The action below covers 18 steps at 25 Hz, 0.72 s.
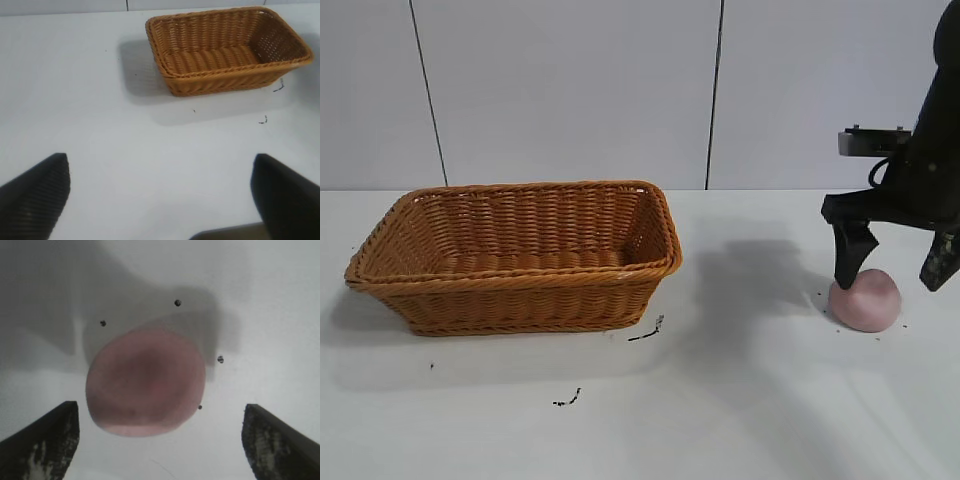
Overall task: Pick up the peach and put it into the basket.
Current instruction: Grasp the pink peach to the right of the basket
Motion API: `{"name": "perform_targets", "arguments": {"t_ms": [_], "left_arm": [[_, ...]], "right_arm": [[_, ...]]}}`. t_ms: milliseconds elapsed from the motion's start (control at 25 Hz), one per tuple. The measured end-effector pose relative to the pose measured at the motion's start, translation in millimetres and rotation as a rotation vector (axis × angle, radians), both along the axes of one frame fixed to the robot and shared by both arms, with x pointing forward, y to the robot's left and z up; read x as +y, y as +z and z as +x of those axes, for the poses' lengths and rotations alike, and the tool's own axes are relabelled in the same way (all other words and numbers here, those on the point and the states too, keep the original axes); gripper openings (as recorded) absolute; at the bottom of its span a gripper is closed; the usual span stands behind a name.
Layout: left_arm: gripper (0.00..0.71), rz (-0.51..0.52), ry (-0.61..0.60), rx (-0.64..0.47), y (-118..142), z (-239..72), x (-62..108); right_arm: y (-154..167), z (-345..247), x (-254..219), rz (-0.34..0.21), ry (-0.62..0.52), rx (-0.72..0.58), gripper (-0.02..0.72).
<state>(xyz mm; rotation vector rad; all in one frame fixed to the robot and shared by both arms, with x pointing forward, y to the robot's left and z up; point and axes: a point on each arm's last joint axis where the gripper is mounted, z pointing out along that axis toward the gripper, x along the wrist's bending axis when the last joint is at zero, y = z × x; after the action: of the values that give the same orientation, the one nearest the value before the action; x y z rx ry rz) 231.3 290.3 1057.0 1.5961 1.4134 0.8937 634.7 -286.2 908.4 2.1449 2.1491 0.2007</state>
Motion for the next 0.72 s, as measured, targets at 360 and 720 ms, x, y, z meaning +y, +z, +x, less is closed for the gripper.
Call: {"name": "perform_targets", "arguments": {"t_ms": [360, 720], "left_arm": [[0.694, 0.0, 0.0, 0.0, 0.0, 0.0, 0.0], [0.694, 0.0, 0.0, 0.0, 0.0, 0.0, 0.0]], "right_arm": [[-7.6, 6.0, 0.7, 0.009, -0.008, -0.044, 0.525], [-5.7, 6.4, 0.9, 0.005, 0.026, -0.042, -0.017]]}}
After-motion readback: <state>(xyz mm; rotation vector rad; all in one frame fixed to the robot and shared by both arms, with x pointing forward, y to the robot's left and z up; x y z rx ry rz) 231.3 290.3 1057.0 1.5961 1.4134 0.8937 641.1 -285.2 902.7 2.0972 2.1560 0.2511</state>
